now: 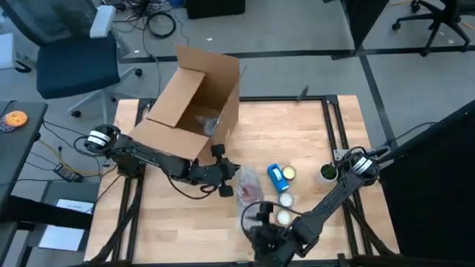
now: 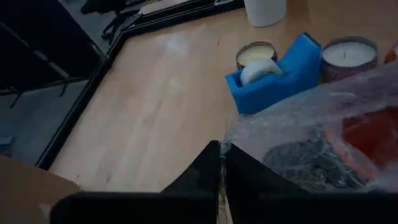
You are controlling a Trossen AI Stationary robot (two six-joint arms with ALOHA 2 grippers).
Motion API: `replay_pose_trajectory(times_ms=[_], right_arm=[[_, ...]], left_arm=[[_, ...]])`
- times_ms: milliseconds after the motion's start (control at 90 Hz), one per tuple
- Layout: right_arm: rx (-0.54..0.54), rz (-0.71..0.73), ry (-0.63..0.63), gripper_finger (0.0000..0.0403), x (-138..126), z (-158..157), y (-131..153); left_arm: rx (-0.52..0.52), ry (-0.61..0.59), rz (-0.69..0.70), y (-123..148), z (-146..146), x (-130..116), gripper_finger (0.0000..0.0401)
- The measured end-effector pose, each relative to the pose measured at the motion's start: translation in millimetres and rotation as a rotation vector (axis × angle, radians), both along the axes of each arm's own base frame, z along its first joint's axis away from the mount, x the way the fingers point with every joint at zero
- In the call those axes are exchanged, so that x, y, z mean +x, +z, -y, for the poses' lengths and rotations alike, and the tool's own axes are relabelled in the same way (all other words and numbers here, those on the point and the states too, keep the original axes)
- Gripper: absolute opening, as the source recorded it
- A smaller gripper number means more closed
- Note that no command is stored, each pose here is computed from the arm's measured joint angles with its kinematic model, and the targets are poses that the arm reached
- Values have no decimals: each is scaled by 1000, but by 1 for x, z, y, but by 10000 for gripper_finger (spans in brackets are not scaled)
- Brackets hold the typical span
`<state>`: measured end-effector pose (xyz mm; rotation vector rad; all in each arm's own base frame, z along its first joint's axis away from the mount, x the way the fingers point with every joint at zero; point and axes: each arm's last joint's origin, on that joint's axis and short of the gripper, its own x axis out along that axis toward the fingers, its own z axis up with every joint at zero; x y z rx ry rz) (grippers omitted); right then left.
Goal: Wrap mug
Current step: Wrap the mug with the bubble wrap
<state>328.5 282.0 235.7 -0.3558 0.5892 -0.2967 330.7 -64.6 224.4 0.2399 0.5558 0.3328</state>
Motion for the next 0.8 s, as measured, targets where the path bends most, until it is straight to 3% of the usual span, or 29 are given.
replay_pose_trajectory(times_ms=[67,222,556,656,800], right_arm=[[-35,-2,7,168,0,0,-1],[12,-41,49,164,-1,-2,-2],[-48,-49,-24,146,-5,10,-28],[-15,-32,-78,112,-6,14,-31],[52,-24,-108,15,-6,14,-12]], left_arm=[[9,22,5,0,-1,0,0],[29,51,5,0,-2,-1,0],[19,74,10,-1,-4,-1,0],[18,75,12,-1,-4,-1,0],[47,56,1,-1,-2,-1,0]])
